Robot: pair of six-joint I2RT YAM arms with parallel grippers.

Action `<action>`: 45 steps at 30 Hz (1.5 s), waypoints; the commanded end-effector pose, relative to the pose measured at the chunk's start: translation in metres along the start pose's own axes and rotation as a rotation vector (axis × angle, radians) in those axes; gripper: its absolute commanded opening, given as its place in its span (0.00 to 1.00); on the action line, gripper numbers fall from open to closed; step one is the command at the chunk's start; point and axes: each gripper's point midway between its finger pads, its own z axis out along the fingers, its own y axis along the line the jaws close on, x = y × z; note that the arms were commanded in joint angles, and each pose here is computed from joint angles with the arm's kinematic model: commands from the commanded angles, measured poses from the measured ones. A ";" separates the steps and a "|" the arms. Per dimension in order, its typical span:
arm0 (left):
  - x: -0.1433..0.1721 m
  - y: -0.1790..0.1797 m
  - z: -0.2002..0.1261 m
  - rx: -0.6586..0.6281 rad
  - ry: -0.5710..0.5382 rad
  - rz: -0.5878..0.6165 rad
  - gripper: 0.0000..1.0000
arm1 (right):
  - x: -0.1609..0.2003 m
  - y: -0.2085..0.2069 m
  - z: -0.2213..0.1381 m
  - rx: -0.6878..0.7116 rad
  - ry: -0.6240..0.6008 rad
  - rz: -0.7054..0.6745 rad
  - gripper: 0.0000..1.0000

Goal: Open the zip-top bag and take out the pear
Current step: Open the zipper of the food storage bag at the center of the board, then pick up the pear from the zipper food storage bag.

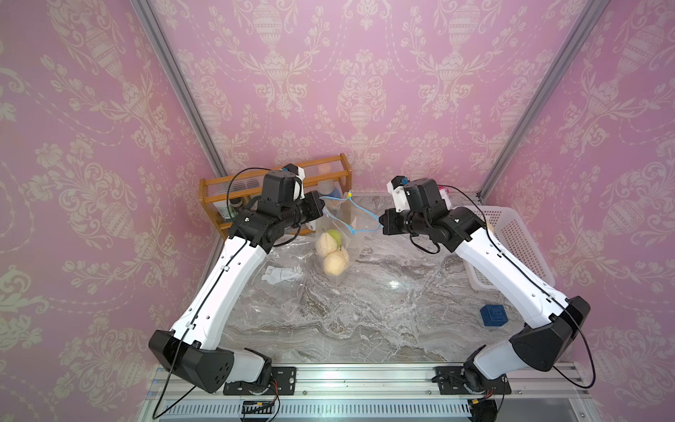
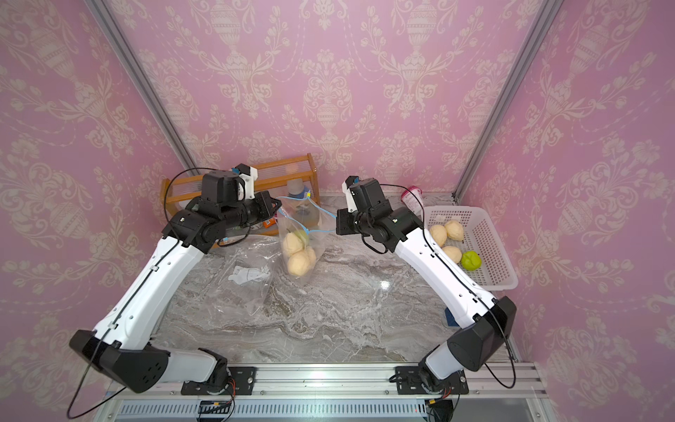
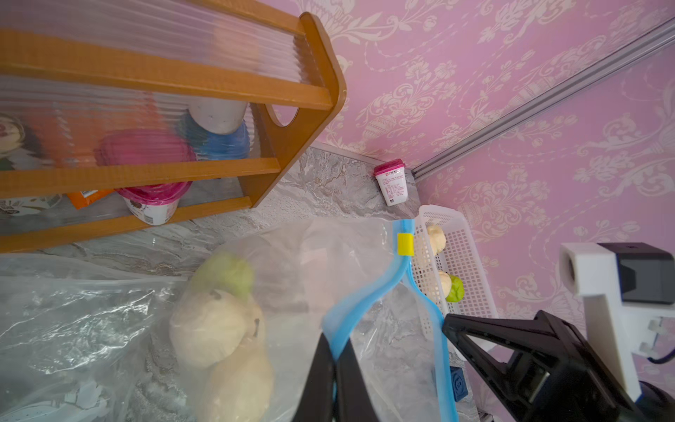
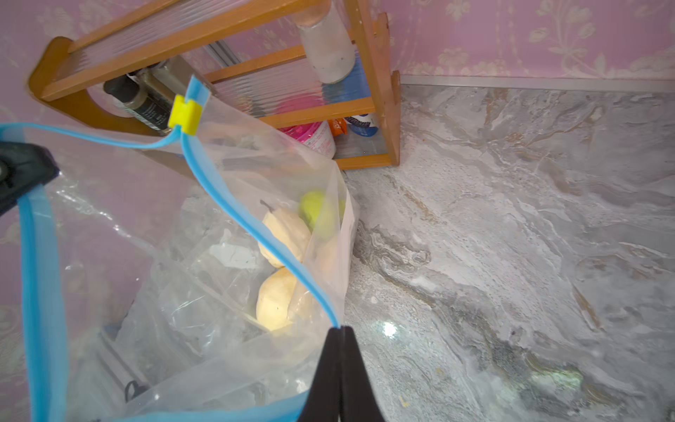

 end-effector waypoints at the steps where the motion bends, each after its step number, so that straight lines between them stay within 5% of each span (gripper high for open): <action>1: -0.008 -0.014 -0.011 0.021 0.033 0.075 0.00 | -0.001 0.025 -0.002 -0.114 0.001 0.048 0.00; 4: 0.007 -0.019 -0.001 0.067 0.124 0.046 0.00 | 0.019 0.009 -0.005 -0.057 0.022 0.074 0.00; 9: 0.079 -0.004 0.038 0.109 0.325 -0.004 0.00 | 0.082 -0.025 0.003 0.024 0.139 0.124 0.00; 15: 0.142 -0.004 0.071 0.122 0.437 0.016 0.00 | 0.146 -0.065 0.012 0.114 0.255 0.178 0.00; 18: 0.148 -0.010 0.080 0.126 0.450 0.017 0.00 | 0.147 -0.078 0.004 0.149 0.249 0.191 0.00; 21: 0.152 -0.024 0.092 0.159 0.470 0.019 0.00 | 0.137 -0.084 -0.009 0.153 0.218 0.191 0.22; 25: 0.163 -0.039 0.109 0.183 0.522 0.038 0.00 | 0.122 -0.082 -0.030 0.117 0.174 0.197 0.27; 28: 0.166 -0.048 0.116 0.199 0.534 0.045 0.00 | 0.114 -0.070 -0.042 0.040 0.137 0.199 0.28; 35: 0.173 -0.059 0.123 0.220 0.552 0.049 0.00 | 0.110 -0.035 -0.030 -0.187 0.124 0.288 0.48; 45: 0.176 -0.061 0.120 0.229 0.562 0.053 0.00 | 0.109 -0.022 0.008 -0.300 0.133 0.355 0.49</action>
